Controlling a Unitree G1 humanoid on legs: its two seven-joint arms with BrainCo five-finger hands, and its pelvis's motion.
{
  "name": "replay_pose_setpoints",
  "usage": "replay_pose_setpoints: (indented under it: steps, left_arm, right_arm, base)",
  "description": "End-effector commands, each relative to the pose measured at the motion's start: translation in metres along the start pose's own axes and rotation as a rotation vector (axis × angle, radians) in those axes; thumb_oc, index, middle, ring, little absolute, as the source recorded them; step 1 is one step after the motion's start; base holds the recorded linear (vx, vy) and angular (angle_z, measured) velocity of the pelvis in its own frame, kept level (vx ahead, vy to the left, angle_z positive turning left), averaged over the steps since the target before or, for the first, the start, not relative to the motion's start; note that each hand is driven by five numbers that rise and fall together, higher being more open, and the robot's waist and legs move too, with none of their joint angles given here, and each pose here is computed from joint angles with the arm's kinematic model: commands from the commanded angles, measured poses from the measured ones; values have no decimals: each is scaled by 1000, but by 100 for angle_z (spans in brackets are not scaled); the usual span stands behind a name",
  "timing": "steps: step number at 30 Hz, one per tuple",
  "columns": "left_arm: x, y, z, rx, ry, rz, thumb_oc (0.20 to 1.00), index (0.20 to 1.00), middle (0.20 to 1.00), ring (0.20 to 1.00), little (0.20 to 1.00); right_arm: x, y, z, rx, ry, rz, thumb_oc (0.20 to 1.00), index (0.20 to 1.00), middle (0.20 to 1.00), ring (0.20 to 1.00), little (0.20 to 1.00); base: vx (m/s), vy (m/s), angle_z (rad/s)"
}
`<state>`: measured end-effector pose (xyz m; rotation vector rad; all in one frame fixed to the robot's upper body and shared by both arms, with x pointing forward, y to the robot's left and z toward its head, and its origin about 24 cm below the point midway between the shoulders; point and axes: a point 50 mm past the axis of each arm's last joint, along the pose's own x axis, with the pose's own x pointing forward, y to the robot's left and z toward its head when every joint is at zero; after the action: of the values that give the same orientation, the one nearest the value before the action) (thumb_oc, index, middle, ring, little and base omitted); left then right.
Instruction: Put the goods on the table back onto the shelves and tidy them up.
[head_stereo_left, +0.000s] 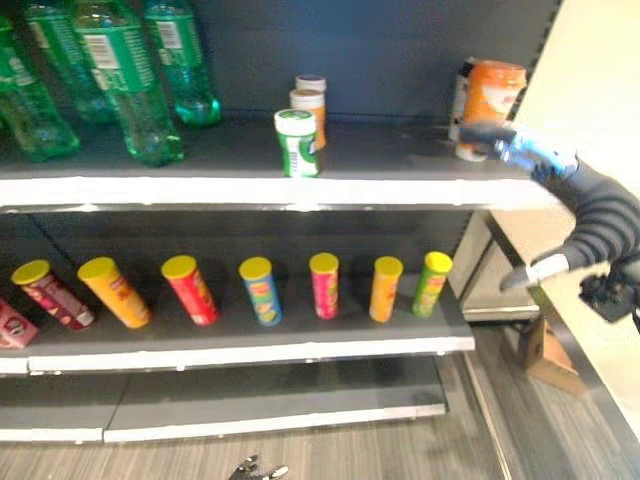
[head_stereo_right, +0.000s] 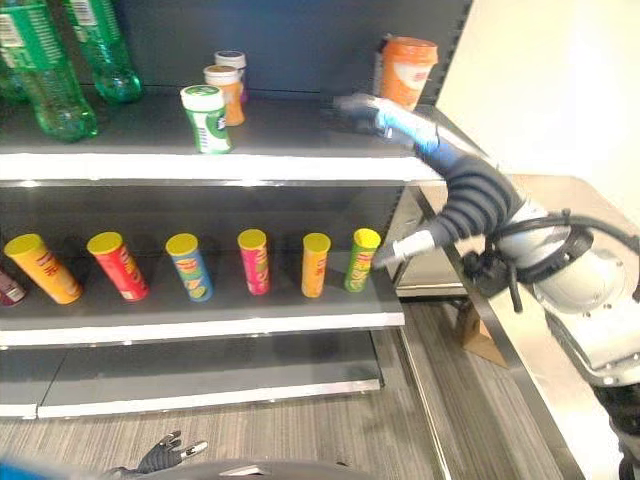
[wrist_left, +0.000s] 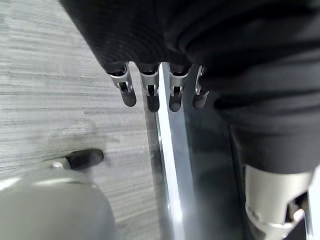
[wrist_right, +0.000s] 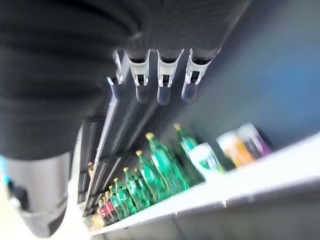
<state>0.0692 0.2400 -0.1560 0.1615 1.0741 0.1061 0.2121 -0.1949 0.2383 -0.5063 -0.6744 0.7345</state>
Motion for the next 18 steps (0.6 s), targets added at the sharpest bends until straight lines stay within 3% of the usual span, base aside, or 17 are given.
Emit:
replay_pose_setpoints:
  steps: [1, 10, 12, 13, 14, 16, 17, 18]
  left_arm:
    - [6, 26, 29, 94, -89, 20, 1000, 1000, 1000, 1000, 1000]
    - [5, 26, 26, 93, -74, 7, 1000, 1000, 1000, 1000, 1000]
    - [6, 25, 28, 114, -76, -3, 1000, 1000, 1000, 1000, 1000]
    - [6, 25, 28, 114, -76, -3, 1000, 1000, 1000, 1000, 1000]
    - [7, 25, 32, 130, -84, -16, 1000, 1000, 1000, 1000, 1000]
    - [8, 25, 38, 148, -95, -27, 1000, 1000, 1000, 1000, 1000]
    - [11, 20, 45, 154, -108, -35, 1000, 1000, 1000, 1000, 1000]
    - [11, 21, 45, 154, -109, -33, 1000, 1000, 1000, 1000, 1000]
  right_arm:
    - [-8, 11, -16, 314, 21, 59, 1000, 1000, 1000, 1000, 1000]
    - [-69, 76, -72, 848, 240, -118, 1000, 1000, 1000, 1000, 1000]
    - [-99, 109, -107, 959, 450, -190, 1000, 1000, 1000, 1000, 1000]
    - [-99, 109, -107, 959, 450, -190, 1000, 1000, 1000, 1000, 1000]
    - [-121, 132, -125, 947, 643, -134, 1000, 1000, 1000, 1000, 1000]
    - [-143, 157, -143, 900, 835, -70, 1000, 1000, 1000, 1000, 1000]
    - [-163, 189, -166, 873, 1021, -110, 1000, 1000, 1000, 1000, 1000]
    - [-163, 190, -167, 872, 1020, -110, 1000, 1000, 1000, 1000, 1000]
  base:
    - [8, 15, -20]
    - [9, 14, -11]
    - [-1, 9, -5]
    - [-13, 0, -3]
    - [0, 0, 0]
    - [-13, -8, 2]
    - [0, 0, 0]
    - [-21, -17, 9]
